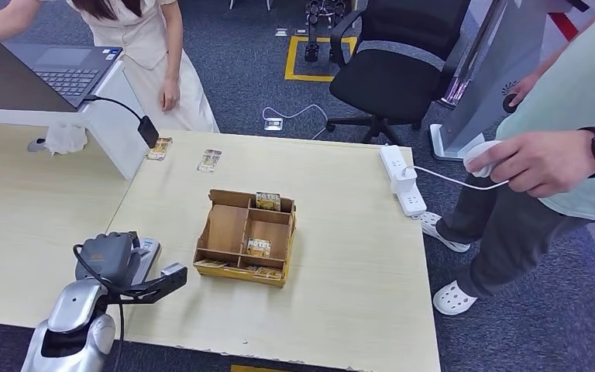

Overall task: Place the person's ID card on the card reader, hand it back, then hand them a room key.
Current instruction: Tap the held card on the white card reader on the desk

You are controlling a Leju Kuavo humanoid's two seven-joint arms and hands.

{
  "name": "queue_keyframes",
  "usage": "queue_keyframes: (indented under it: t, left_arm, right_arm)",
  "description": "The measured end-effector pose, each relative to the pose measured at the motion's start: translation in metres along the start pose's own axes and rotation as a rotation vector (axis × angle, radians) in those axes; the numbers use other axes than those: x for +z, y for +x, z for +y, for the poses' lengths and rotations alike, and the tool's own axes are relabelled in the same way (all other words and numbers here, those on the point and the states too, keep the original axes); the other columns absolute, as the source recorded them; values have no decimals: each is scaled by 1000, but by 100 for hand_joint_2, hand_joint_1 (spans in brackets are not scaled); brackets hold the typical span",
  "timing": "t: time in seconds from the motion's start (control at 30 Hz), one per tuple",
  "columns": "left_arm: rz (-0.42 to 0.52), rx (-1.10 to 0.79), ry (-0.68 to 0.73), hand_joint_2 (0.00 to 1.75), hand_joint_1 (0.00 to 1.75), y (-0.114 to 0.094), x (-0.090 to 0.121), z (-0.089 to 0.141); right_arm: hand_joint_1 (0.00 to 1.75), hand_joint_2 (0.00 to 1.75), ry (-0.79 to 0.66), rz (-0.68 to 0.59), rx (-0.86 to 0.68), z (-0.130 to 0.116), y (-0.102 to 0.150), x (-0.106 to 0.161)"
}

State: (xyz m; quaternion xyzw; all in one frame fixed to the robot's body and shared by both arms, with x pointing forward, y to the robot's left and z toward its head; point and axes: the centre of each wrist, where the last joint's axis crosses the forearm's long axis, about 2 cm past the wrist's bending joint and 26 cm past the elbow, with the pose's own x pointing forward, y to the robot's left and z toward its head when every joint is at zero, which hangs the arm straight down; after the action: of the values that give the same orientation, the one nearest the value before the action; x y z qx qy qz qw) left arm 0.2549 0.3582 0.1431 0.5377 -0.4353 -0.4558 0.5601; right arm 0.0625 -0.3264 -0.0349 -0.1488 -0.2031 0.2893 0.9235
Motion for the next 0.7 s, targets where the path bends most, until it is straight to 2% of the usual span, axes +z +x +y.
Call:
queue_keyframes:
  t: [0.7]
  left_arm:
    - [6,1,-3,175,175,-2,0,0]
  right_arm:
    - [0,175,-2,-1,1,-1,1,0]
